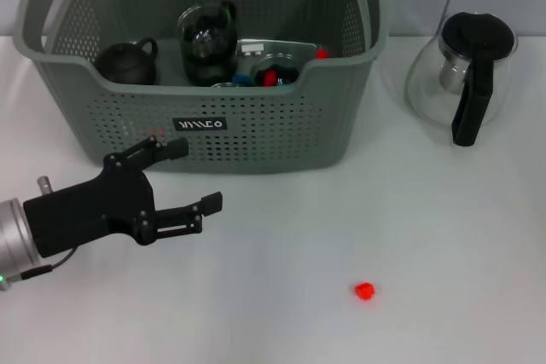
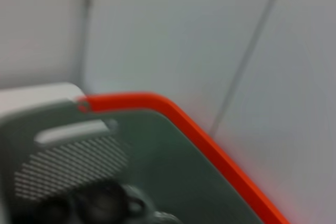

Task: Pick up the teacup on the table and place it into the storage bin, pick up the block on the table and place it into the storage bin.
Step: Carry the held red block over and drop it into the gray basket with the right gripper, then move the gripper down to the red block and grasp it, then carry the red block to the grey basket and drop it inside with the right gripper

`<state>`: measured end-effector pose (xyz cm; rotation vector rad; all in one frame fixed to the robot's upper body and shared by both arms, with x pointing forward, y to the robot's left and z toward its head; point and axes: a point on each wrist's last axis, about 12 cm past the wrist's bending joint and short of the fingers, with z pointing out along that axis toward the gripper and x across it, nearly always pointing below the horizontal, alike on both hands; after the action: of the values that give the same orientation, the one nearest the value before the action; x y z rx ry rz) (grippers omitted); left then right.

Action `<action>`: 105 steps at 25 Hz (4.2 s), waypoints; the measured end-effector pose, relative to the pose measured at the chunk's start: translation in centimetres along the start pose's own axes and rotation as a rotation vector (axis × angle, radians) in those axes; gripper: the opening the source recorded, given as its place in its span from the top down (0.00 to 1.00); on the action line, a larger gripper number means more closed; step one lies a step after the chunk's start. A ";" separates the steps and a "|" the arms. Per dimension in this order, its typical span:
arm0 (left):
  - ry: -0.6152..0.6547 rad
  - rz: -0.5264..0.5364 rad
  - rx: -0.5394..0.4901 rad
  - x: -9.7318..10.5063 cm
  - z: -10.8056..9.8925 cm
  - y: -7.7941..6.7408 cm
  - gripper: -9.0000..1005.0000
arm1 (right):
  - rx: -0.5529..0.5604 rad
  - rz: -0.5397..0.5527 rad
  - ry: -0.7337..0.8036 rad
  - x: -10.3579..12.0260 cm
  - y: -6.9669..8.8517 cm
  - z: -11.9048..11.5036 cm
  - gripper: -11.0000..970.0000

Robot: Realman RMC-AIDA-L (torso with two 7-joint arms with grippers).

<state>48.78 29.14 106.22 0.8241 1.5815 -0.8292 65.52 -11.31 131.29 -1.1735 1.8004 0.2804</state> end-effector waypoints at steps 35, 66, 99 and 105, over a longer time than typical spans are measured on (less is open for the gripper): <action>-0.001 0.006 0.002 -0.1 0.2 0.1 0.06 | -0.476 -0.177 0.594 17.0 13.8 3.6 0.06; 0.004 0.001 -0.007 0.2 0.0 0.0 0.06 | -0.479 -0.177 0.627 18.3 14.6 4.4 0.76; -0.018 0.010 -0.035 0.2 -0.6 0.0 0.06 | -0.103 0.088 0.019 2.2 -2.1 1.6 0.62; -0.031 0.010 -0.018 -0.1 -0.6 0.0 0.06 | -0.117 0.080 -0.037 2.1 -1.8 -0.7 0.39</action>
<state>48.45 29.66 106.39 0.8022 1.5546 -0.8160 66.34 -13.88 130.48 -1.1715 1.8210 0.4567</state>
